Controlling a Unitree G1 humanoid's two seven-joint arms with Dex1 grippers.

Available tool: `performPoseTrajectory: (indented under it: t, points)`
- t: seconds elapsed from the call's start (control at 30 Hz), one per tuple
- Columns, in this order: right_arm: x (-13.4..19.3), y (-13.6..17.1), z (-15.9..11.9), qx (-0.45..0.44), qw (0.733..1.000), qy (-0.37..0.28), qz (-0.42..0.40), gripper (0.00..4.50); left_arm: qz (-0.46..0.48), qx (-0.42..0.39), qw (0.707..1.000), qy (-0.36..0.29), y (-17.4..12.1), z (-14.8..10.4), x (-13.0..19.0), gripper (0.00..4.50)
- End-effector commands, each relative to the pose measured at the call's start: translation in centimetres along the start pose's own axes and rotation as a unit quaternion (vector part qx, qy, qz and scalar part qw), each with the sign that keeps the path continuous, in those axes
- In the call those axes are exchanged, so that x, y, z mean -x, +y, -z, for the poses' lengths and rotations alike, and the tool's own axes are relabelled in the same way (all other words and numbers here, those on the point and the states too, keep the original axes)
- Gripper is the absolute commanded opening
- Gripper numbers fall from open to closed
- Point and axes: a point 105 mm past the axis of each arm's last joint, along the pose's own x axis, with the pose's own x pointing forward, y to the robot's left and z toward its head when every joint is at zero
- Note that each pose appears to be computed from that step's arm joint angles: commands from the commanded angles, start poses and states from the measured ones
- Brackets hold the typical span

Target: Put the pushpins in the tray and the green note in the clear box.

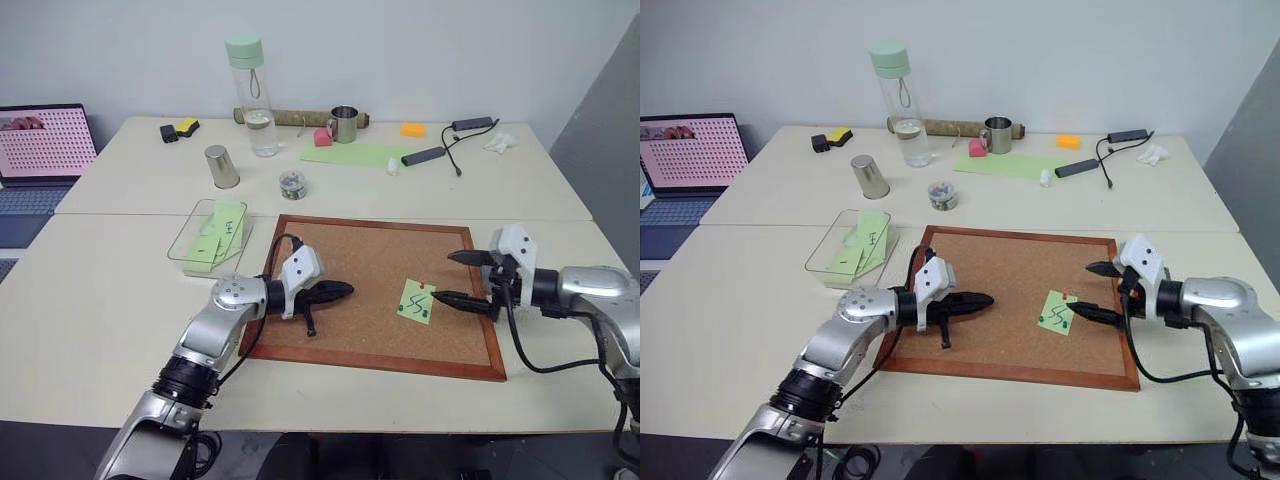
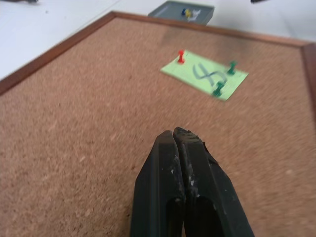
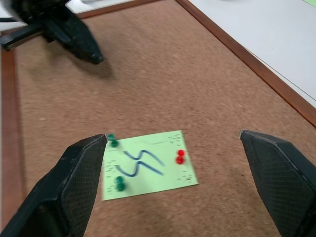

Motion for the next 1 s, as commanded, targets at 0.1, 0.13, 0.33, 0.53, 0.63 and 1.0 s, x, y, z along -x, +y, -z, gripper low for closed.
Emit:
performPoseTrajectory:
  t: [0.1,0.13,0.33,0.53,0.63,1.0]
  points:
    - [-1.5,-1.0,0.8,0.023,1.000,0.001,0.008,4.50,0.002,-0.009,1.000,0.019,0.0,1.7,-0.7,0.04]
    - [-1.8,-1.3,1.0,0.023,1.000,0.001,0.011,4.50,0.002,-0.011,1.000,0.024,0.0,2.1,-0.6,0.04]
    - [-2.9,-2.1,2.1,0.022,1.000,-0.005,0.020,4.15,0.002,-0.015,0.999,0.030,0.0,2.4,-0.4,0.00]
    - [-3.1,-1.9,3.0,0.016,1.000,-0.007,0.016,2.98,0.000,-0.016,0.999,0.032,0.0,2.5,-0.3,0.00]
    - [-3.3,-1.8,3.1,0.014,1.000,-0.009,0.016,2.28,0.000,-0.014,0.999,0.032,-0.1,2.5,-0.3,0.00]
    - [-3.5,-1.1,3.2,0.000,1.000,-0.009,-0.005,0.05,-0.002,-0.008,0.999,0.034,0.1,2.6,-0.6,0.00]
